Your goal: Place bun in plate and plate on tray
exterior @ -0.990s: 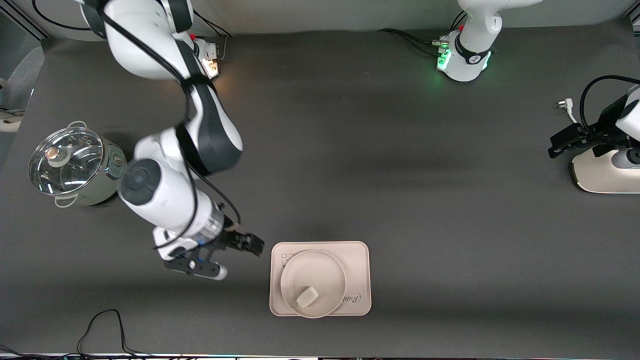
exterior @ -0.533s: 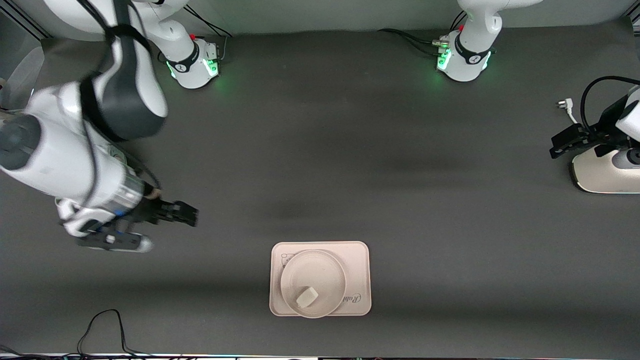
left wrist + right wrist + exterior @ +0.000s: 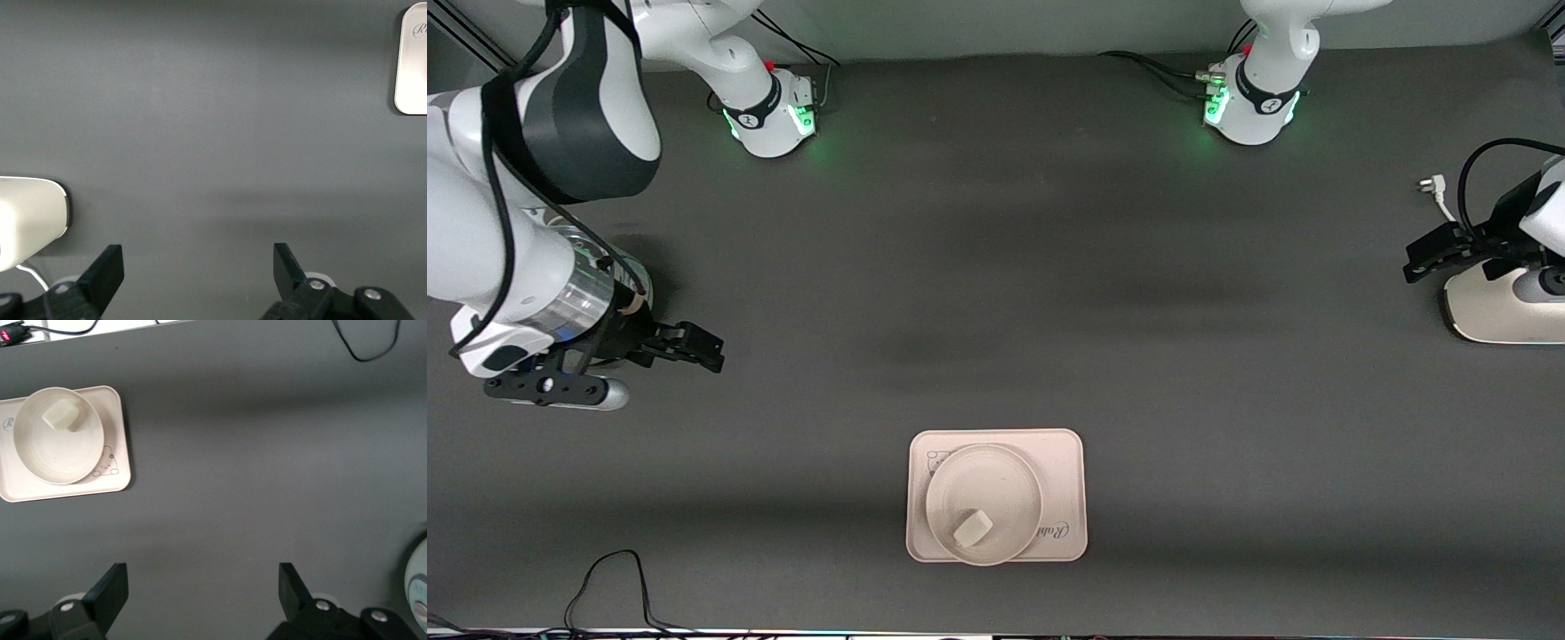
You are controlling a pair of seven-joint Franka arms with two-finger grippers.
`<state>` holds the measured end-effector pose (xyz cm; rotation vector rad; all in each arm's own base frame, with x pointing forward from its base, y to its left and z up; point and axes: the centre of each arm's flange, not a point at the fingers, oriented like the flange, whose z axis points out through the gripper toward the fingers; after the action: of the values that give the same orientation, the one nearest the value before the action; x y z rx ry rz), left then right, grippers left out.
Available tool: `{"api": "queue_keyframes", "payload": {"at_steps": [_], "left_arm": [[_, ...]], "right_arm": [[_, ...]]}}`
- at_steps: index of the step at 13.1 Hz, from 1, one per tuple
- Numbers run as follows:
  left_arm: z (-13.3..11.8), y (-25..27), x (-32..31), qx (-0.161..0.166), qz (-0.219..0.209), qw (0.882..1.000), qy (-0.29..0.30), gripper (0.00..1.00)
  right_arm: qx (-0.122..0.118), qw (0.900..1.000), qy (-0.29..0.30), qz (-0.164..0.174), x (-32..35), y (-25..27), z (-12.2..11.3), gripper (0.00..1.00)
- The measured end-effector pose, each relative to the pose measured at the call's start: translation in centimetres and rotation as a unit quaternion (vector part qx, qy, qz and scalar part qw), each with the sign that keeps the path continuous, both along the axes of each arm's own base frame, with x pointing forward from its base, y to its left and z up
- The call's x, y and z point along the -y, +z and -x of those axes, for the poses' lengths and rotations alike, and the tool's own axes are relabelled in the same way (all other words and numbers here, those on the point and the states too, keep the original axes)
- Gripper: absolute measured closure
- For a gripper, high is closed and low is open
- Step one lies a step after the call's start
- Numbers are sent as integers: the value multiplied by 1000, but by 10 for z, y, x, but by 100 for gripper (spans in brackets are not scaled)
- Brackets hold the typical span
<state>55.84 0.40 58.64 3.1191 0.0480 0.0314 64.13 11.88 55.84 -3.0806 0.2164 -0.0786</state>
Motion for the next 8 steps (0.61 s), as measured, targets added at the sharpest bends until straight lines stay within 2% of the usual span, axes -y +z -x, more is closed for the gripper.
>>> {"api": "queue_keyframes", "payload": {"at_steps": [3,8], "left_arm": [[0,0,0,0,0,1000,0,0],[0,2,3,3,0,1000,-3,0]], "right_arm": [[-14,1000,17,-11,49,2,19,0],[-21,999,34,-17,67,10,83,0]]}}
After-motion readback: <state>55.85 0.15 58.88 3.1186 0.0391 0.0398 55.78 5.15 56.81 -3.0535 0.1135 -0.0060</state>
